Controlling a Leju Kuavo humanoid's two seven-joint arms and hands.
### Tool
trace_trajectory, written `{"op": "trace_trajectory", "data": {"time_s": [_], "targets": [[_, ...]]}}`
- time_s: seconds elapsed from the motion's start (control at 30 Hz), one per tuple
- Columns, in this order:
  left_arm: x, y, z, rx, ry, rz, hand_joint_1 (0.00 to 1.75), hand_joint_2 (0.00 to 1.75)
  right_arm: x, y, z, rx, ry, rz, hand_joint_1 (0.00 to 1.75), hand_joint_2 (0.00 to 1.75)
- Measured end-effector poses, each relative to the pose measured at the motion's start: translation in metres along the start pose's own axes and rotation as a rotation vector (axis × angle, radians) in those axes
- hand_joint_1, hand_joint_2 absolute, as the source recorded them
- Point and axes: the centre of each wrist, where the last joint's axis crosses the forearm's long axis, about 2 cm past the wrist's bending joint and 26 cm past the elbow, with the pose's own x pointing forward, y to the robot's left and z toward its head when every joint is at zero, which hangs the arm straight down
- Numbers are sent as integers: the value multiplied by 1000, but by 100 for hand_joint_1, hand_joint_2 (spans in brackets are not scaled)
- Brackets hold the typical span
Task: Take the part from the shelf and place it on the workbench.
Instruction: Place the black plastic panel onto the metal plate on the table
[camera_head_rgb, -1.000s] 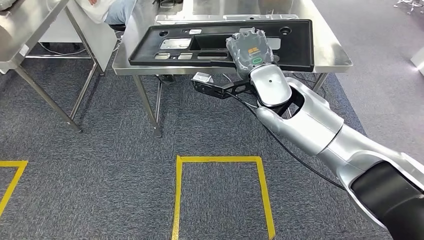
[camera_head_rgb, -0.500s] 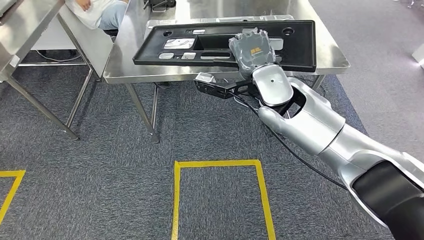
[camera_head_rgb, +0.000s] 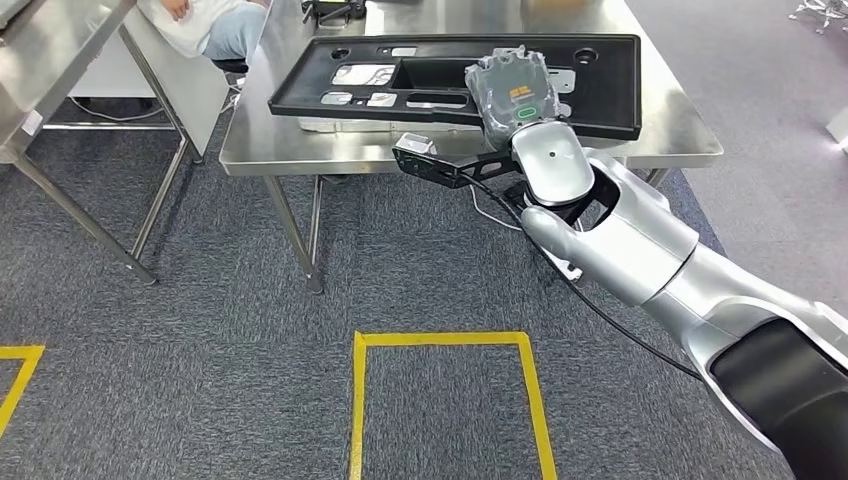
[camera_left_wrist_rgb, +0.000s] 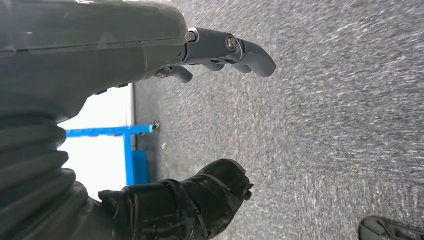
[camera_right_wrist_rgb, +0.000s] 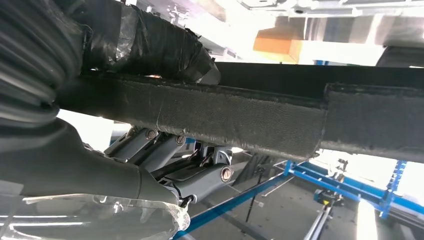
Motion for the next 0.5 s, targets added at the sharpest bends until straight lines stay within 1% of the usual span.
{"op": "trace_trajectory", "data": {"time_s": [0.2, 0.37, 0.5], "targets": [[0, -1, 0, 1, -6, 0, 0, 175, -7, -2, -1, -5, 40, -6, 175, 175], [0, -1, 0, 13, -8, 3, 0, 175, -26, -3, -1, -10, 123, -37, 175, 175], [-4, -1, -1, 15, -2, 1, 0, 175, -32, 1, 1, -3, 141, -42, 175, 175]]}}
